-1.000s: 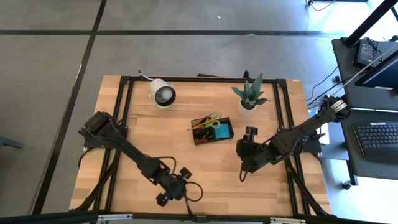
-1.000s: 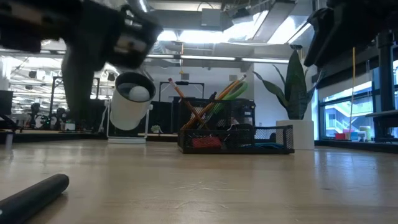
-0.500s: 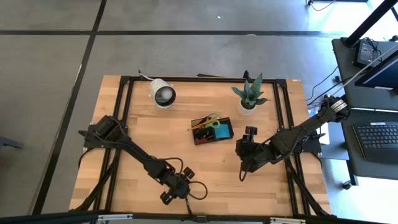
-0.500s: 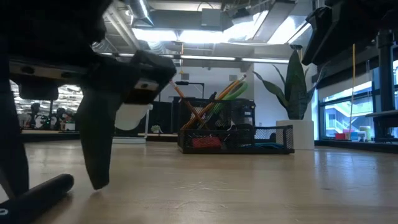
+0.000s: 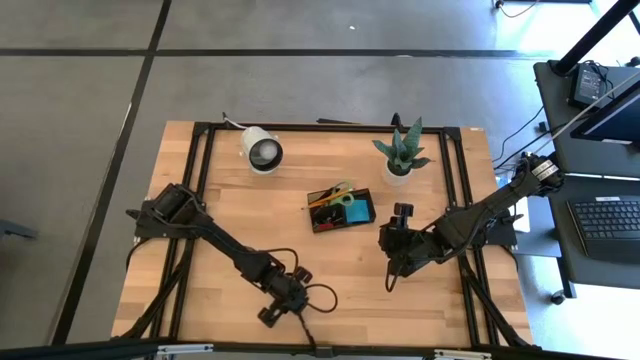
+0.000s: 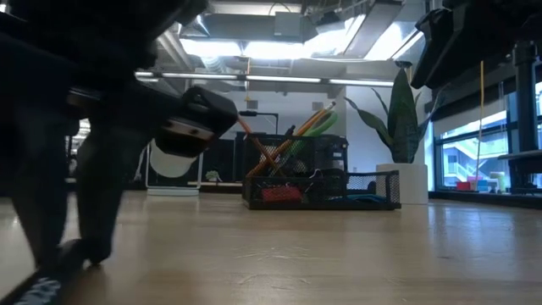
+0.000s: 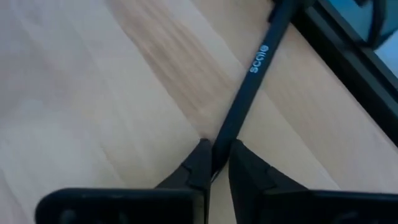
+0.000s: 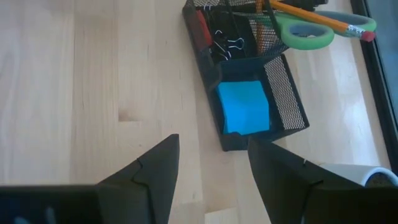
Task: Pick and place office supplies into organizer
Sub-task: Put the black pen in the desk organizer
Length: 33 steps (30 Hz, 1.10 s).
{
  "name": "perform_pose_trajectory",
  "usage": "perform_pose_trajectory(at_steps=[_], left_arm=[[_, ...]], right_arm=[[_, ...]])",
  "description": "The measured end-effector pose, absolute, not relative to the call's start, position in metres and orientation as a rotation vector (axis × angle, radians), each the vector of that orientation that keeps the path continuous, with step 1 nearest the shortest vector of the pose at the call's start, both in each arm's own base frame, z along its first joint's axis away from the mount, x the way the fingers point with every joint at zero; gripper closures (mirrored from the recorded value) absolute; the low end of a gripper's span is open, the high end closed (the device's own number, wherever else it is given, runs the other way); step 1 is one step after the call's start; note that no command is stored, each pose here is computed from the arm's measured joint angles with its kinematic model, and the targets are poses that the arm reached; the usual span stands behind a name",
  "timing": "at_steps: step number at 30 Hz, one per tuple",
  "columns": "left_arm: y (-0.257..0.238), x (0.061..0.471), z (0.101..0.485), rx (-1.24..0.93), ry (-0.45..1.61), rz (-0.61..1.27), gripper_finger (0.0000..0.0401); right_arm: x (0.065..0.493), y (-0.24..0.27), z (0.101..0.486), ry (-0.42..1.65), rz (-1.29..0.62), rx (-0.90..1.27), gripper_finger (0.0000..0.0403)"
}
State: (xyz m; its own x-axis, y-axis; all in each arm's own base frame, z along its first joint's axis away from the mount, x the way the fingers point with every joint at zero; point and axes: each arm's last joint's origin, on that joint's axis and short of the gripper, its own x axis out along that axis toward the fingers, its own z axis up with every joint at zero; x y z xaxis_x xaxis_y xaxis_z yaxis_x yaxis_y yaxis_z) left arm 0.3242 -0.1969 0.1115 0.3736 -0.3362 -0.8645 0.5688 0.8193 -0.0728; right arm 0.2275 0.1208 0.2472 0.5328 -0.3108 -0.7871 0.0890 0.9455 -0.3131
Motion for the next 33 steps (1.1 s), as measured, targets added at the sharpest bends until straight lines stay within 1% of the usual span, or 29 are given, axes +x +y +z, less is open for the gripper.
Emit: perform_pose_trajectory(at_steps=[5,9,12,22,28,33], left_arm=[[-0.197,0.320,0.111,0.295,1.072,-0.650,0.0379],[-0.197,0.317,0.110,0.275,1.105,-0.680,0.0383],[-0.197,0.315,0.110,0.208,1.149,-0.669,0.0383],[-0.198,0.311,0.110,-0.129,1.290,-0.408,0.0389],[-0.197,0.313,0.111,-0.234,1.276,-0.212,0.0389],[-0.186,0.321,0.112,-0.264,1.240,-0.133,0.0389]], right_arm=[[0.227,0.121,0.247,0.985,-0.241,-0.251,0.0208],[0.227,0.121,0.247,0.988,-0.240,-0.256,0.0208],[0.227,0.120,0.247,0.994,-0.241,-0.261,0.0208],[0.225,0.119,0.246,1.014,-0.246,-0.276,0.0208],[0.225,0.119,0.246,1.014,-0.240,-0.286,0.0208],[0.229,0.121,0.243,0.945,-0.277,-0.155,0.0208]])
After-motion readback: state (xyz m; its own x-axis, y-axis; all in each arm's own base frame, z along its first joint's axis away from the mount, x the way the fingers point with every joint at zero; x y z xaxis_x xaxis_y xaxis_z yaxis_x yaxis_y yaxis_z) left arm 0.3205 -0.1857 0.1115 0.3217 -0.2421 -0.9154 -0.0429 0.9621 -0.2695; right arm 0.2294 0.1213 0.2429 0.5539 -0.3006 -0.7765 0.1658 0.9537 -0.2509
